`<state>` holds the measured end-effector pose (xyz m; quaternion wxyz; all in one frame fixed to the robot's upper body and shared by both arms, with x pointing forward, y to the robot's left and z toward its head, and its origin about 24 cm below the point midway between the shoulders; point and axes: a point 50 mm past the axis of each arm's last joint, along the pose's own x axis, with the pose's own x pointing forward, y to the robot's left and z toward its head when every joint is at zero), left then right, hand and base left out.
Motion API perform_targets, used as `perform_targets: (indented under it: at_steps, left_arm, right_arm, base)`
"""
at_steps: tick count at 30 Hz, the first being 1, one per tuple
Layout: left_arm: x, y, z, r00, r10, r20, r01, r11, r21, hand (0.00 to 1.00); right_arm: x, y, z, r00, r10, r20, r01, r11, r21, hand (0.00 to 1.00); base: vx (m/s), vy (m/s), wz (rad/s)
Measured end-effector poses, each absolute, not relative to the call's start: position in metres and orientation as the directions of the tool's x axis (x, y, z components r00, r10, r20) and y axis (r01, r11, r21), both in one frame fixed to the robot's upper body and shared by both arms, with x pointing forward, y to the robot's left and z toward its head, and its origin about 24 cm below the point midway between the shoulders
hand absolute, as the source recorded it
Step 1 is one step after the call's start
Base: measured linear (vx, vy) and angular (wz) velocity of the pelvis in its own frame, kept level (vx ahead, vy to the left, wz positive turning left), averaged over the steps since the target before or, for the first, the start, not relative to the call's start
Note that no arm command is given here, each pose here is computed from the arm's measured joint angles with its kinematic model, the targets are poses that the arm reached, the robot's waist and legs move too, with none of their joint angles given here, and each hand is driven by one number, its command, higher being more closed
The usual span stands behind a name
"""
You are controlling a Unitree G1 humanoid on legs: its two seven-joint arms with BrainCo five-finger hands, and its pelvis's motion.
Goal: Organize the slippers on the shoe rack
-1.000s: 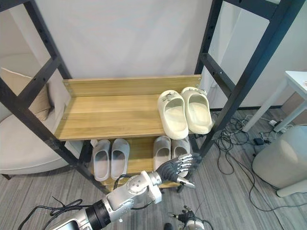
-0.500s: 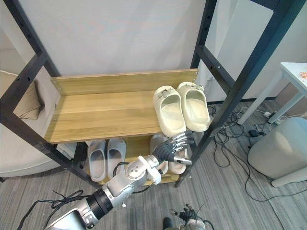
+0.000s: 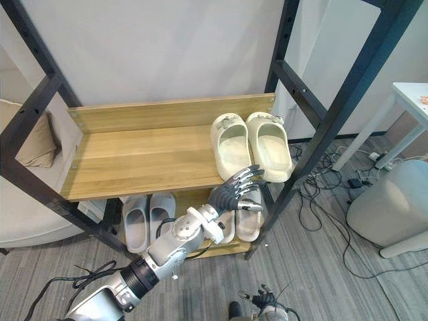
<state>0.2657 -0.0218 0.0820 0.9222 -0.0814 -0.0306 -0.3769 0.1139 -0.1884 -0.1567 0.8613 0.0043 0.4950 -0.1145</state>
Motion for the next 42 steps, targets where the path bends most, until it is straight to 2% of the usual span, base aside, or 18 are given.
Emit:
perform_targets:
  at_steps: [6, 18, 27, 34, 39, 42]
  left_arm:
    - [0.269, -0.021, 0.083, 0.719, -0.684, 0.119, 0.695, 0.709, -0.121, 0.0]
    - [0.265, -0.029, 0.092, 0.708, -0.689, 0.157, 0.705, 0.679, -0.204, 0.0]
    - [0.242, -0.034, 0.155, 0.594, -0.679, 0.431, 0.801, 0.549, -0.239, 0.0]
    - [0.228, -0.03, 0.181, 0.535, -0.647, 0.544, 0.841, 0.473, -0.264, 0.0]
    - [0.225, -0.02, 0.182, 0.563, -0.6, 0.568, 0.821, 0.48, -0.307, 0.0]
    - [0.225, -0.009, 0.173, 0.612, -0.564, 0.555, 0.787, 0.504, -0.355, 0.0]
  right_arm:
    - [0.114, -0.189, -0.157, 0.482, -0.197, -0.854, 0.21, 0.972, -0.105, 0.0]
    - [0.112, -0.19, -0.157, 0.473, -0.205, -0.857, 0.236, 0.966, -0.101, 0.0]
    - [0.107, -0.191, -0.159, 0.457, -0.194, -0.868, 0.197, 0.974, -0.113, 0.0]
    - [0.103, -0.192, -0.161, 0.437, -0.184, -0.88, 0.145, 0.98, -0.133, 0.0]
    - [0.1, -0.19, -0.163, 0.427, -0.171, -0.888, 0.114, 0.984, -0.135, 0.0]
    - [0.096, -0.19, -0.165, 0.409, -0.168, -0.897, 0.103, 0.985, -0.137, 0.0]
  base:
    - [-0.02, -0.017, -0.04]
    - [0.0, -0.004, 0.04]
    - [-0.04, -0.022, 0.13]
    - [-0.03, -0.015, 0.16]
    - [-0.02, -0.02, 0.16]
    - [-0.03, -0.023, 0.18]
